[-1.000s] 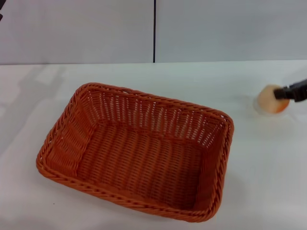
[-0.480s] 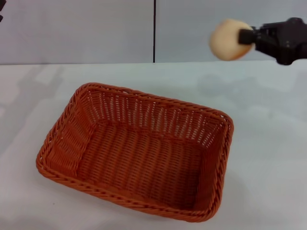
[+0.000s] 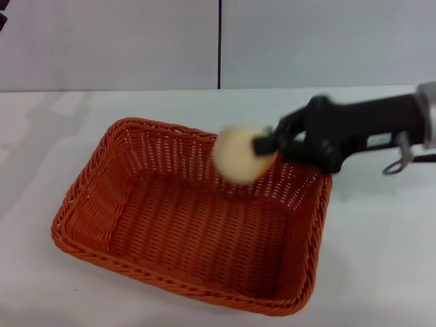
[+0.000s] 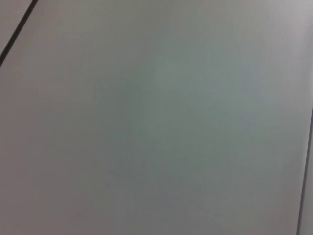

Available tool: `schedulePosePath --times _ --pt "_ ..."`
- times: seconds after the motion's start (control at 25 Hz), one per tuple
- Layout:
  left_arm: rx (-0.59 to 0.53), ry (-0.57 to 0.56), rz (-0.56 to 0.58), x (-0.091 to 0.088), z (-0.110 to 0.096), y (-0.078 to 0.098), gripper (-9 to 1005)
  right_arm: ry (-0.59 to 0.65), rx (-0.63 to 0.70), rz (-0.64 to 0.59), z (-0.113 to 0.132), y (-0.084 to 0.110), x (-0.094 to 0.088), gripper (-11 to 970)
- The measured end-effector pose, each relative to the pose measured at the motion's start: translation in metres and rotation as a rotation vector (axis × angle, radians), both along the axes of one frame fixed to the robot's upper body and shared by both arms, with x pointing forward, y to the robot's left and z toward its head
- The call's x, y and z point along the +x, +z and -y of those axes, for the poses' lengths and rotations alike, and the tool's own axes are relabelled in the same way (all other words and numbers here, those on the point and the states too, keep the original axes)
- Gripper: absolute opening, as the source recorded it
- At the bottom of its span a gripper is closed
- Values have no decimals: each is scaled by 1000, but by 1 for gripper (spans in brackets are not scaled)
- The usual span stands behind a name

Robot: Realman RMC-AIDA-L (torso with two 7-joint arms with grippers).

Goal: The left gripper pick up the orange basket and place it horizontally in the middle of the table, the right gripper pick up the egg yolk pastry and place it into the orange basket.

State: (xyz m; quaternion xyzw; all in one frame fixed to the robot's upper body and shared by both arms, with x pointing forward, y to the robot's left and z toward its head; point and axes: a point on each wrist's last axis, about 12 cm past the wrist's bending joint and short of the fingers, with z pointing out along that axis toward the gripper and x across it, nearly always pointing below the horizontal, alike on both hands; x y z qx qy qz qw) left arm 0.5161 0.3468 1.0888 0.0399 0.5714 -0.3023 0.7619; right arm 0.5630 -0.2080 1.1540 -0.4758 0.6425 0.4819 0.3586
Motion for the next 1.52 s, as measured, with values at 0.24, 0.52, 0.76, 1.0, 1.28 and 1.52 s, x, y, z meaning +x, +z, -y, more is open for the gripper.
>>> schedulePosePath --times 0.24,0.52,0.76,1.0,1.28,1.52 --pt "0 -2 -2 4 2 1 545 24 -56 -53 -13 -8 4 82" --pt "-2 -2 -4 4 3 0 545 9 -55 -59 -11 -10 3 223" --pt "-5 1 -4 4 3 0 544 -27 -48 -21 -1 -11 0 414" --pt "-16 8 -7 2 2 -1 544 -153 35 103 30 -17 -8 563" --pt "-30 30 -8 -1 -1 -3 544 -602 349 441 104 -39 -46 588" --pt "-33 60 7 -4 -6 -2 544 -1000 437 640 140 -65 -80 589"
